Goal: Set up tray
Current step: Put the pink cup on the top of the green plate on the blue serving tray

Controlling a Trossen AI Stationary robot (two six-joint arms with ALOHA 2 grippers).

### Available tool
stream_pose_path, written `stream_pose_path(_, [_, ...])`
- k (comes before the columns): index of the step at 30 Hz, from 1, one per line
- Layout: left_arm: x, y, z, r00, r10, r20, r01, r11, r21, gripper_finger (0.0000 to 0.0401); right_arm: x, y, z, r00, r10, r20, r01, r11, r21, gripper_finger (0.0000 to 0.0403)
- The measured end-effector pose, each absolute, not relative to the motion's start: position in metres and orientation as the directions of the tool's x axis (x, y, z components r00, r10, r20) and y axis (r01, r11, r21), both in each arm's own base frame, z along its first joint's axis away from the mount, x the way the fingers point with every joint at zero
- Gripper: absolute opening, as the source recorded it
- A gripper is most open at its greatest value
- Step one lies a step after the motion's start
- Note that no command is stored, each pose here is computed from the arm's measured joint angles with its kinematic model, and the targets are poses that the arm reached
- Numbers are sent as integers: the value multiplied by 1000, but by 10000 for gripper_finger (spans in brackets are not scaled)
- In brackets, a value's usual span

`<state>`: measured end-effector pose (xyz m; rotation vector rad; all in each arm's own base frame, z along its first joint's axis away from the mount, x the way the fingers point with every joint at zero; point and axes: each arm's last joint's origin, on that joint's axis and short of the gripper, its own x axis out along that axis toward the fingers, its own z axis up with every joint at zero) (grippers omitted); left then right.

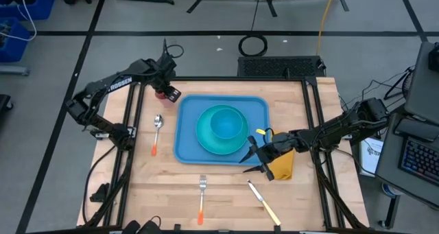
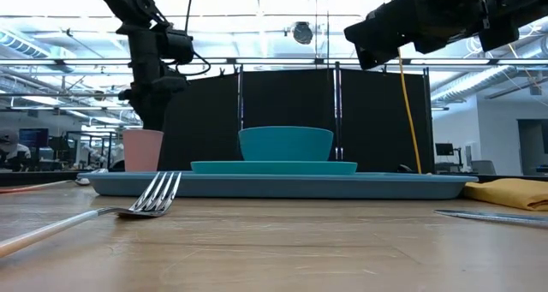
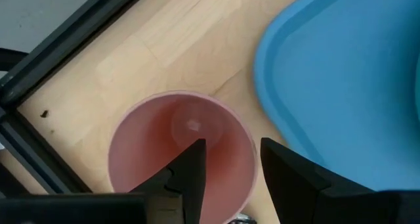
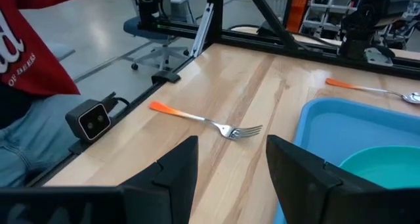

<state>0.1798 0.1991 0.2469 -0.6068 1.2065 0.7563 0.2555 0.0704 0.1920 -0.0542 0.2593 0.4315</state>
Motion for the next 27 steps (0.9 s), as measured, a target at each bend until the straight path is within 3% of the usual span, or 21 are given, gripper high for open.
stream_pose_path(22, [178,196,229,176,176,-969,-773,634,-25,149,256,70,193,878,405,-253,-419,908,2,169])
stream_pose_path(27, [177,196,228,165,174,-971,-779,627,-21,115,256,70,192,878,405,-254,-419,908,2,169])
